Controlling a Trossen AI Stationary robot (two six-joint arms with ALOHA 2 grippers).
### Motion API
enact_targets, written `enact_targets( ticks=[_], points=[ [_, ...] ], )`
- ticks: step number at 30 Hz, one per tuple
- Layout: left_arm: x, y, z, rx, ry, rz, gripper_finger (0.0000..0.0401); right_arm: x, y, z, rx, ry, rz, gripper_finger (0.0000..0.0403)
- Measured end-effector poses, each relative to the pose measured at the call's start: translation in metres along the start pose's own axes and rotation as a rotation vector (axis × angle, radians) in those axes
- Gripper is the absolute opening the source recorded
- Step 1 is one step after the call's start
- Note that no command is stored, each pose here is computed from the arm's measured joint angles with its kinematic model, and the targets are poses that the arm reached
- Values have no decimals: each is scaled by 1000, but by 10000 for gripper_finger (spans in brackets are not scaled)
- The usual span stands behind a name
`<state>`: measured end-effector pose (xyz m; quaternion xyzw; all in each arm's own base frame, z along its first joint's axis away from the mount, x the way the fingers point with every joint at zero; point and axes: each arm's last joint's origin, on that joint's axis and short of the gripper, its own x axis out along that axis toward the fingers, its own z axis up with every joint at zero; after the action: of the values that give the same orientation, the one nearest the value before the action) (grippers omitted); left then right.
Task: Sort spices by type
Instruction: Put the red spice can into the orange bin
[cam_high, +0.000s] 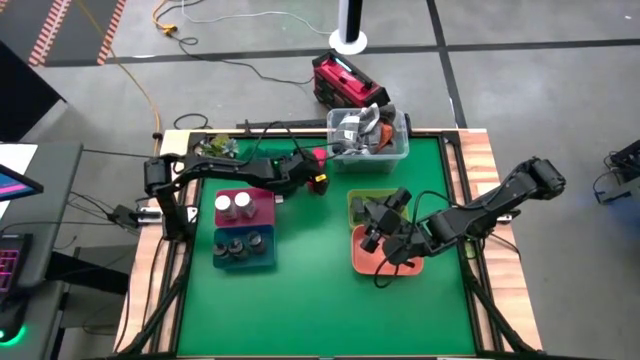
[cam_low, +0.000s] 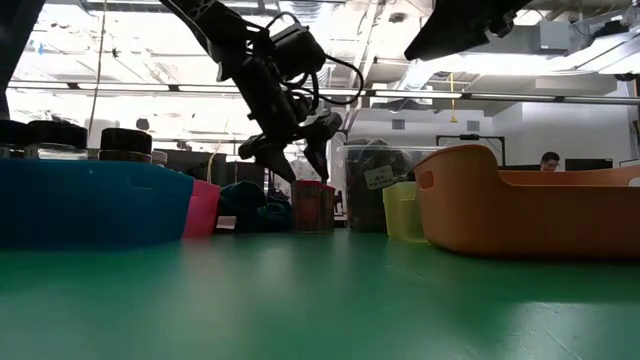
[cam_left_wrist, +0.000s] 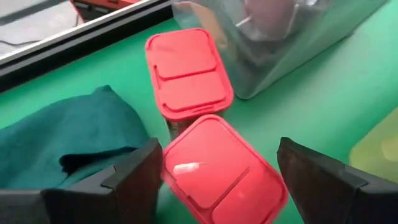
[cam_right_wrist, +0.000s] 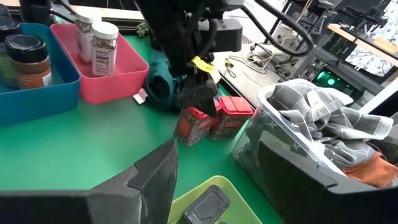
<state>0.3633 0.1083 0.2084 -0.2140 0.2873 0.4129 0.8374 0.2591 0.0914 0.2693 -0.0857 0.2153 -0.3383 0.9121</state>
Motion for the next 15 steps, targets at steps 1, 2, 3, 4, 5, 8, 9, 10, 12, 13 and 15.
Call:
enact_targets(
  ticks=[1, 2, 3, 4, 5, 8, 9, 10, 12, 13, 15],
  points=[
    [2, 0, -1, -1, 3, 3, 305, 0, 0, 0, 1, 0, 0, 256],
    [3, 0, -2, -3, 3, 8, 305, 0, 0, 0, 1, 0, 0, 256],
    [4, 0, -3, -3, 8, 16, 305, 0, 0, 0, 0, 0, 0, 256],
    [5, 0, -4, -6, 13, 17, 305, 0, 0, 0, -2, 0, 0, 256],
    [5, 0, -4, -4, 16, 19, 305, 0, 0, 0, -2, 0, 0, 256],
    [8, 0, -7, -6, 29, 24, 305, 0, 0, 0, -1, -1, 0, 256],
    [8, 0, -7, -3, 36, 24, 305, 0, 0, 0, -2, 0, 0, 256],
    [8, 1, -8, -1, 47, 23, 305, 0, 0, 0, -1, -1, 0, 256],
    [7, 1, -9, 2, 58, 21, 305, 0, 0, 0, -1, -1, 0, 256],
    [7, 1, -9, 3, 62, 17, 305, 0, 0, 0, -1, -1, 0, 256],
    [7, 1, -9, 9, 77, 0, 305, 0, 0, 0, 1, -1, 0, 256]
  ],
)
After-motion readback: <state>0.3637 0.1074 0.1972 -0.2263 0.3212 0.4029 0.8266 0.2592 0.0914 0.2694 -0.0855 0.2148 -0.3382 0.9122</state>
